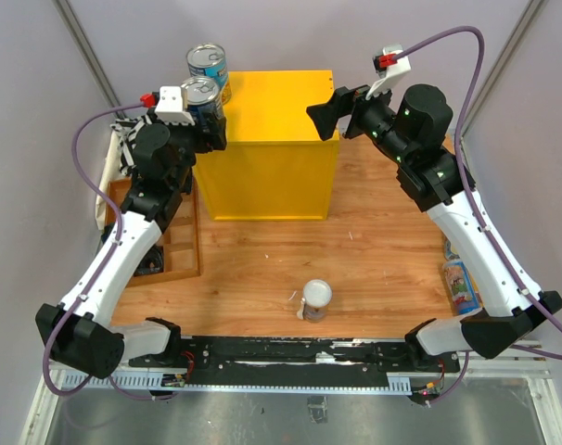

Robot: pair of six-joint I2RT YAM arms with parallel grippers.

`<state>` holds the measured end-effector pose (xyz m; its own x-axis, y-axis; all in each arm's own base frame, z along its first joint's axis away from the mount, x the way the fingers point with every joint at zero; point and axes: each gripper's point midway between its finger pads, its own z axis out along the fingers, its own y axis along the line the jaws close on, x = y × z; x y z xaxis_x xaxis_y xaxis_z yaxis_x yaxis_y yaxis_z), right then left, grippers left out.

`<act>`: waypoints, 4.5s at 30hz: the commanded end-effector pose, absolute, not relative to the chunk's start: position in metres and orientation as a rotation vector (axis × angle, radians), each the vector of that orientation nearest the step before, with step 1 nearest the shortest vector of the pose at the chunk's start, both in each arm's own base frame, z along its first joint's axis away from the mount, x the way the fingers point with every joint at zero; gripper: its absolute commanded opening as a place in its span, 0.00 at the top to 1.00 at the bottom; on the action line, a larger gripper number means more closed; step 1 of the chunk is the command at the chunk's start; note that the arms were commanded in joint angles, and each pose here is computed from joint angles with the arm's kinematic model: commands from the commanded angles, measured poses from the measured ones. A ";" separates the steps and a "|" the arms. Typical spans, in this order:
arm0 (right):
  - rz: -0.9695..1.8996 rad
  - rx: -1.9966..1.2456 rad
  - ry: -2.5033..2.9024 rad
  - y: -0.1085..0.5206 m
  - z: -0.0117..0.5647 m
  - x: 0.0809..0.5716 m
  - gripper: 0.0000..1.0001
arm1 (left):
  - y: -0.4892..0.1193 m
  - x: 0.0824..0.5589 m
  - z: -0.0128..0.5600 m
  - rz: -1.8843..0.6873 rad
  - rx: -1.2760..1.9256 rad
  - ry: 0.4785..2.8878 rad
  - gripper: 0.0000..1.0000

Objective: Place and organize the canned foods onto the counter

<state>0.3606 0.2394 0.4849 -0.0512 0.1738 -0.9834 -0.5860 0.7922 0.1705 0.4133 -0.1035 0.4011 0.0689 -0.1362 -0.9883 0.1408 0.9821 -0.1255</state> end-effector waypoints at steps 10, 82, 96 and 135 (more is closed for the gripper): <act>0.613 -0.355 1.499 0.235 0.484 0.365 0.01 | -0.100 0.423 0.421 -0.241 0.025 1.434 0.11; 0.612 -0.367 1.570 0.237 0.475 0.359 0.02 | -0.090 0.359 0.446 -0.392 -0.039 1.399 0.01; 0.480 -0.344 1.746 0.205 0.419 0.322 0.01 | -0.150 0.282 0.422 -0.605 0.085 1.480 0.00; 0.280 -0.047 2.222 0.107 0.228 0.224 0.02 | -0.337 0.084 0.235 -0.915 0.639 1.677 0.00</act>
